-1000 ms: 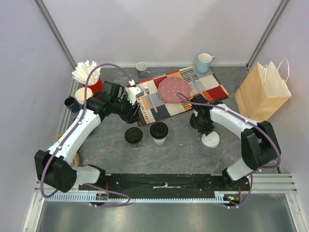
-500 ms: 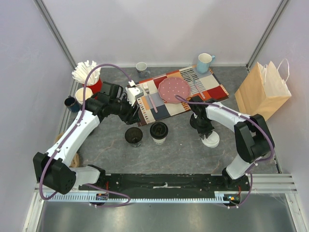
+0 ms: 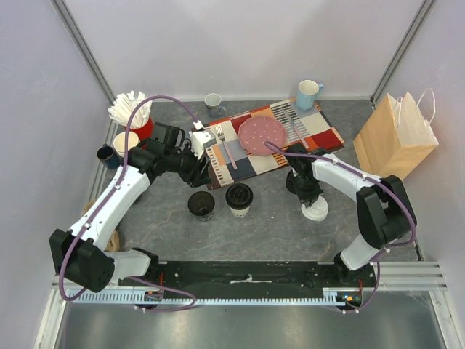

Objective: Pack the takeout coffee

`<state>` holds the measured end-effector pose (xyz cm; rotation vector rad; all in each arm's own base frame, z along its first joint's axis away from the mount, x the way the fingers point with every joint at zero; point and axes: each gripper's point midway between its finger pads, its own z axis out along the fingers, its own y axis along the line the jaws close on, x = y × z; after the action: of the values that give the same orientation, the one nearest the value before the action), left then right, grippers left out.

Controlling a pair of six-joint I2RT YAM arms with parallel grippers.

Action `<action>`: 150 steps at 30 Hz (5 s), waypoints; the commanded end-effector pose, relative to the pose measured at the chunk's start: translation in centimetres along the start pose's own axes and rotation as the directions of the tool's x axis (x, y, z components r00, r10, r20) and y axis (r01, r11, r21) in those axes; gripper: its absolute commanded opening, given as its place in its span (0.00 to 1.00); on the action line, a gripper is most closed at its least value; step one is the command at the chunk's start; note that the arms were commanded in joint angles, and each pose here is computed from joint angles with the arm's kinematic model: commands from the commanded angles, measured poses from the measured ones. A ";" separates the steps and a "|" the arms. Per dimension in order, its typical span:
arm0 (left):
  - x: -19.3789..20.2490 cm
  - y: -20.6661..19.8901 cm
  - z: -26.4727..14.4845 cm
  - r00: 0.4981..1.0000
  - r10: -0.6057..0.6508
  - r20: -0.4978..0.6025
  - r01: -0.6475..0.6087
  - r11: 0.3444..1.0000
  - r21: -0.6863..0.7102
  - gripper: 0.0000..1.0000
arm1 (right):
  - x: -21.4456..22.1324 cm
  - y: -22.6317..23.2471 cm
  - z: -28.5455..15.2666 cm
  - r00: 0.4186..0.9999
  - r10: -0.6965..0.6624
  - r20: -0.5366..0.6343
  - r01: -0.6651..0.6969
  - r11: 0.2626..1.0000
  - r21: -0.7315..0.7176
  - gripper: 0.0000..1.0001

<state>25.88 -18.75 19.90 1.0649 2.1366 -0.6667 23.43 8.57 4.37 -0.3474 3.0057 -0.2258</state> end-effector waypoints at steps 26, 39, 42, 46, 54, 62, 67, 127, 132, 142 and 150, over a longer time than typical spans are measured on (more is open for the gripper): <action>-1.6 -0.4 -0.7 0.997 0.069 0.044 -0.070 0.997 0.022 0.56 | -1.2 0.3 -1.7 0.998 0.007 0.066 -0.005 0.999 -0.039 0.00; -1.6 -0.5 -0.9 0.997 0.069 0.041 -0.070 0.997 0.022 0.56 | -2.4 -0.3 -6.0 0.986 0.026 0.163 -0.017 0.998 -0.056 0.00; -1.6 -0.5 -1.0 0.997 0.070 0.042 -0.071 0.997 0.020 0.56 | -2.9 -0.1 -7.8 0.978 0.036 0.207 -0.019 0.996 -0.086 0.00; -1.6 -0.2 -1.0 0.997 0.070 0.038 -0.070 0.998 0.008 0.56 | -4.0 0.9 -11.1 0.954 0.011 0.301 0.045 0.982 -0.181 0.00; -1.3 1.8 -1.6 0.999 0.034 0.019 -0.033 0.996 -0.083 0.56 | -4.6 6.6 -21.3 0.800 -0.103 0.591 0.399 0.827 -0.396 0.00; 0.9 6.2 -4.3 0.996 -0.088 0.027 0.092 0.971 -0.221 0.56 | -3.0 18.0 -28.4 0.497 -0.356 0.791 0.807 0.524 -0.271 0.00; 3.3 8.2 -6.4 0.985 -0.165 0.044 0.171 0.943 -0.286 0.56 | -2.6 23.5 -28.8 0.297 -0.530 0.794 0.927 0.358 -0.108 0.00; 9.4 12.1 -7.4 0.957 -0.291 0.012 0.270 0.869 -0.415 0.56 | -4.9 34.0 -13.4 0.098 -0.920 0.379 0.986 0.142 0.091 0.00; 9.4 12.1 -7.3 0.956 -0.293 0.012 0.271 0.870 -0.411 0.56 | -4.9 34.1 -12.8 0.100 -0.925 0.367 0.987 0.140 0.085 0.01; 9.3 12.2 -7.4 0.958 -0.288 0.009 0.266 0.870 -0.415 0.56 | -4.9 33.8 -12.9 0.105 -0.926 0.363 0.985 0.148 0.092 0.15; 9.4 12.2 -7.4 0.959 -0.283 0.004 0.260 0.873 -0.414 0.56 | -5.3 33.8 -13.4 0.104 -0.922 0.372 0.981 0.156 0.112 0.22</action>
<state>28.59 -2.49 15.75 0.5102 2.4046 -0.2924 19.68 44.13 12.28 -2.1079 1.8733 0.0465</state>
